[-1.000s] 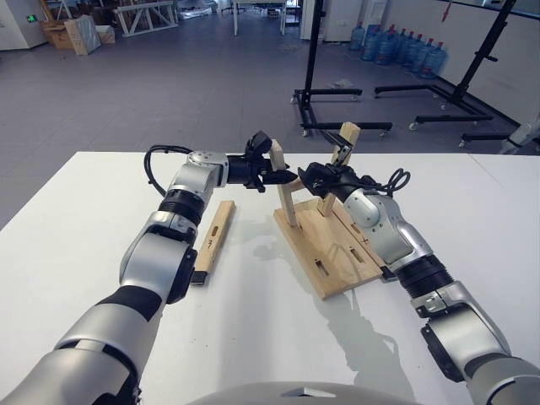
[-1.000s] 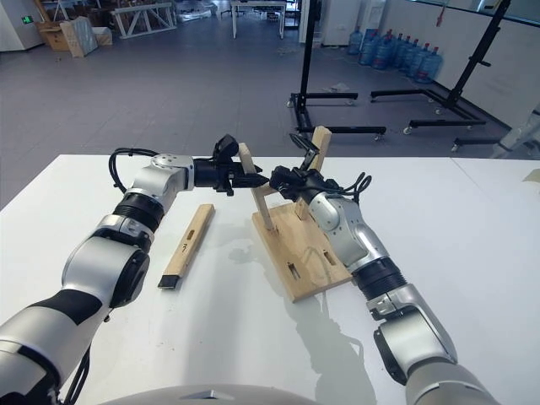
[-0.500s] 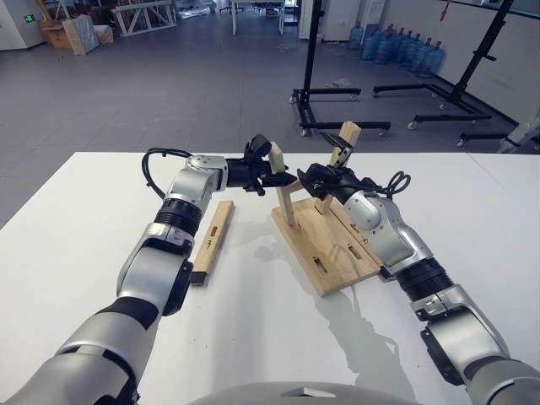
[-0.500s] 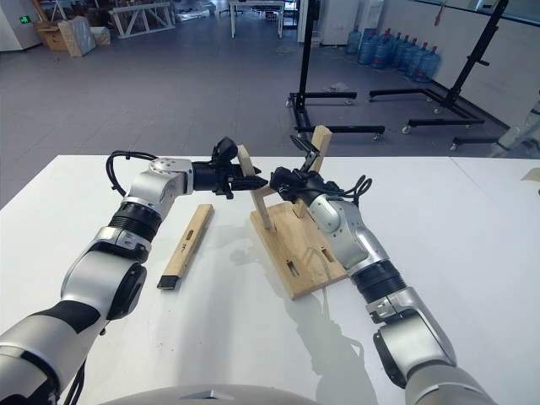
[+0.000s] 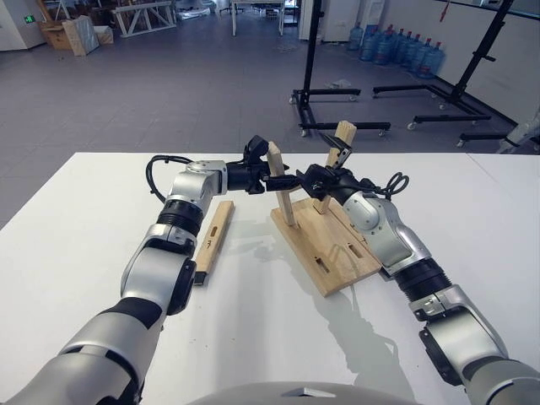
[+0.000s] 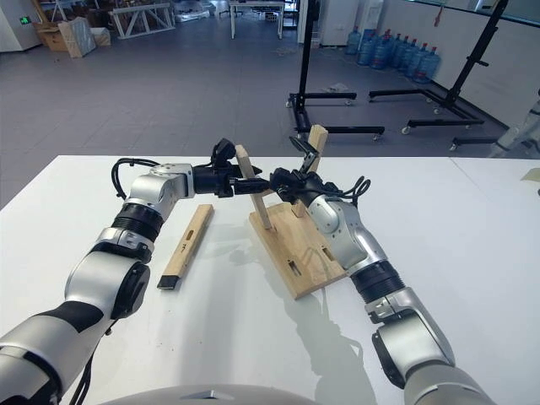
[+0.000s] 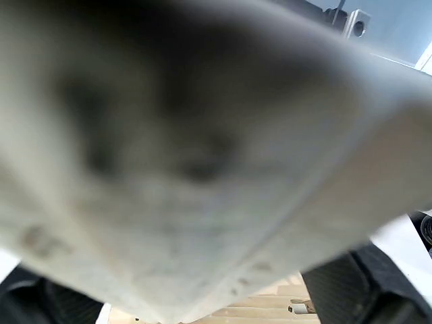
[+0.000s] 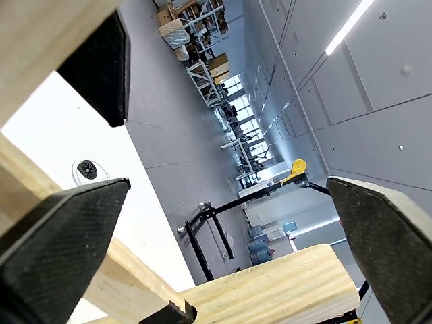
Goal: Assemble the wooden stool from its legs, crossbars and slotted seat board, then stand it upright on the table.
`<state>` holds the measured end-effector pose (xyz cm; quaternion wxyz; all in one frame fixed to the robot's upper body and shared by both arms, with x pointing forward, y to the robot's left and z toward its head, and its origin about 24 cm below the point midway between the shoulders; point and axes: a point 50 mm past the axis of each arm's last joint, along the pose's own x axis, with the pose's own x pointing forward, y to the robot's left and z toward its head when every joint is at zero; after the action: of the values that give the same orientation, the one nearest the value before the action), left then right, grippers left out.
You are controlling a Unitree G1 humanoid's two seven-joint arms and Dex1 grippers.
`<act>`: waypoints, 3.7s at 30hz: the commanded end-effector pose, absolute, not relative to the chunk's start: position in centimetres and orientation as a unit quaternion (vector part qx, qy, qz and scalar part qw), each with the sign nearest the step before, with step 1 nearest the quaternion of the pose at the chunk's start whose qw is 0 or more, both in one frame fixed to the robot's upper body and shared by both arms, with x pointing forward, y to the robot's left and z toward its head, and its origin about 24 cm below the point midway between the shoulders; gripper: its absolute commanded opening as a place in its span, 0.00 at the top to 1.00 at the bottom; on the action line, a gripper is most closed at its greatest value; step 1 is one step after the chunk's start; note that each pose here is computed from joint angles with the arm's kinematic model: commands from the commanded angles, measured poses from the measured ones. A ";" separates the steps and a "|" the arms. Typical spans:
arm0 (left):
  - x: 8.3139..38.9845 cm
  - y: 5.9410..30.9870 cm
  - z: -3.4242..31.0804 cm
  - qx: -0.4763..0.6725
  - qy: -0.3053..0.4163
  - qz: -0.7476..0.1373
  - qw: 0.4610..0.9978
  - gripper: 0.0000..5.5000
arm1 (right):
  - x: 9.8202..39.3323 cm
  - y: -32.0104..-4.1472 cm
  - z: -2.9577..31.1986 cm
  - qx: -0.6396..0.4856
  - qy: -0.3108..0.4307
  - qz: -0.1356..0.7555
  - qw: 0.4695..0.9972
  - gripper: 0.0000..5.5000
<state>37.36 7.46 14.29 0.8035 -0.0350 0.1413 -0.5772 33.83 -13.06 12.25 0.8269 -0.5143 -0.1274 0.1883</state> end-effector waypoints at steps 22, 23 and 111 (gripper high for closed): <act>37.3 14.5 21.9 -0.056 0.005 -0.474 0.879 0.15 | 33.6 -11.1 21.7 -0.397 -0.183 0.203 0.876 0.02; 37.4 14.8 22.3 -0.057 0.000 -0.467 0.882 0.15 | 33.7 -10.7 21.5 -0.398 -0.184 0.206 0.875 0.02; 32.9 26.4 18.0 0.085 -0.023 -0.043 0.995 0.77 | 32.6 -25.6 30.5 -0.080 -0.175 0.009 0.981 0.02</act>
<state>32.24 26.44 11.68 0.9955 0.0532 0.0730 -0.0270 32.35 -24.39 30.53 0.9758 -0.1162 -0.1828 0.0310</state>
